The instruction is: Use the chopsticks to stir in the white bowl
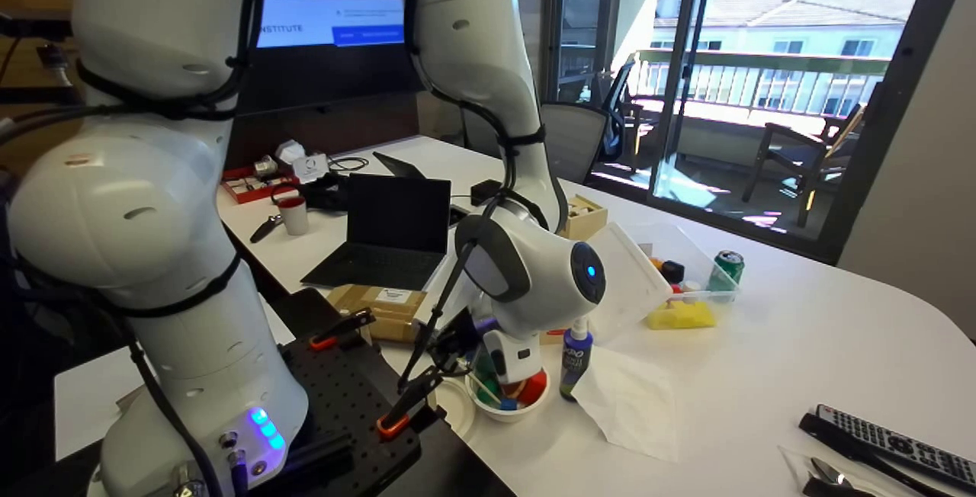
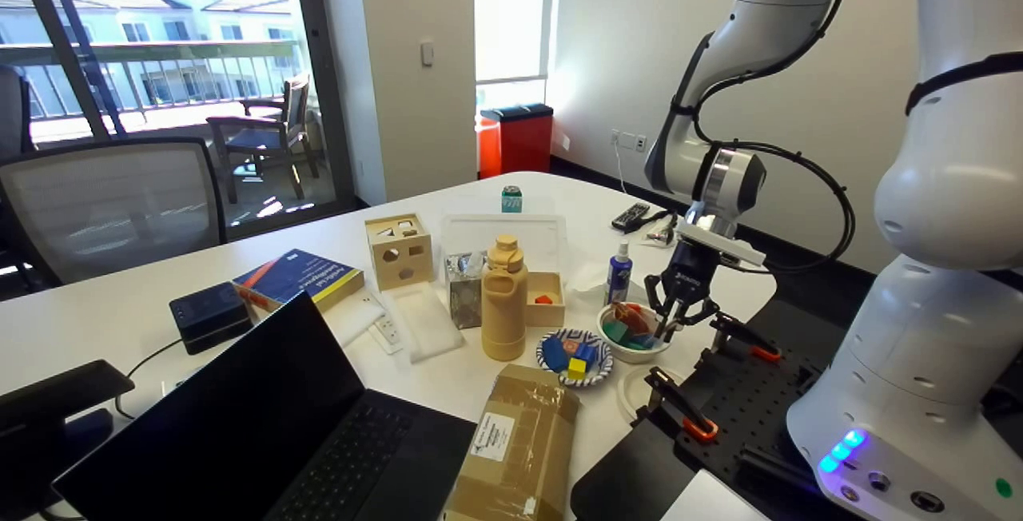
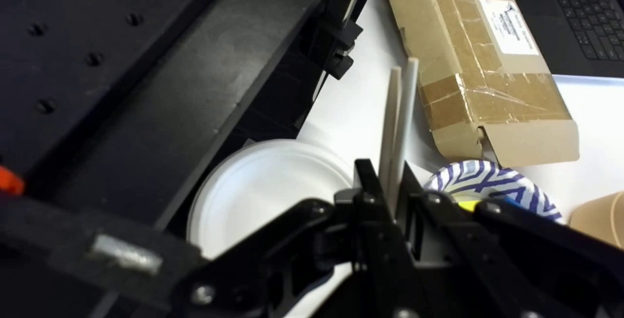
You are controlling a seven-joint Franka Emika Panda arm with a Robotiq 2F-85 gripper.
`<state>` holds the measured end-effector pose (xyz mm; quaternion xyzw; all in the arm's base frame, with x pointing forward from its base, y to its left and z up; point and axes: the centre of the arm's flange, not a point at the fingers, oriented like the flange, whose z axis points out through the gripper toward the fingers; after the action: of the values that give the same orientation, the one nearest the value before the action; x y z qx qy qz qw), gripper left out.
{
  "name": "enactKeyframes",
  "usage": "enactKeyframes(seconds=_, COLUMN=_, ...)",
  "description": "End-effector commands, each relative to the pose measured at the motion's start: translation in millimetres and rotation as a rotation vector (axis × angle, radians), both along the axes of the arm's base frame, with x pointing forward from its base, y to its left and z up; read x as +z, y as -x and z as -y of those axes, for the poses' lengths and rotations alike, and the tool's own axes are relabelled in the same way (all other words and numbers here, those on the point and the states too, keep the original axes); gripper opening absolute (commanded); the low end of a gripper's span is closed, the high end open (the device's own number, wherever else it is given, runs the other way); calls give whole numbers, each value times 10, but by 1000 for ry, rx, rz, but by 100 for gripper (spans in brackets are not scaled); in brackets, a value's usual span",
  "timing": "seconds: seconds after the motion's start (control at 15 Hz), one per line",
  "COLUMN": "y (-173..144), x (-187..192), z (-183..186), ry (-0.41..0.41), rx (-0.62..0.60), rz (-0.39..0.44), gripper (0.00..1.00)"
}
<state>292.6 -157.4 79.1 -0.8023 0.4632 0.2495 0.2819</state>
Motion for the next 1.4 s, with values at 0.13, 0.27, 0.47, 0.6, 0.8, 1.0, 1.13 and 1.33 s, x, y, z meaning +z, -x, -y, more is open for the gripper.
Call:
enactKeyframes(seconds=0.13, y=60, x=69, z=58, ry=72, rx=-42, rz=-31, gripper=3)
enactKeyframes(seconds=0.27, y=70, x=175, z=54, ry=52, rx=-20, rz=-11, gripper=3)
enactKeyframes(seconds=0.47, y=105, x=473, z=56, ry=62, rx=9, rz=13, gripper=3)
enactKeyframes(seconds=0.6, y=114, x=696, z=44, ry=90, rx=33, rz=36, gripper=3)
enactKeyframes(seconds=0.8, y=91, x=1075, z=-30, ry=160, rx=55, rz=74, gripper=3)
enactKeyframes(seconds=1.0, y=-21, x=1192, z=-92, ry=298, rx=48, rz=67, gripper=3)
enactKeyframes(seconds=1.13, y=-128, x=1084, z=-37, ry=363, rx=50, rz=71, gripper=3)
enactKeyframes(seconds=1.33, y=-216, x=877, z=82, ry=404, rx=73, rz=69, gripper=3)
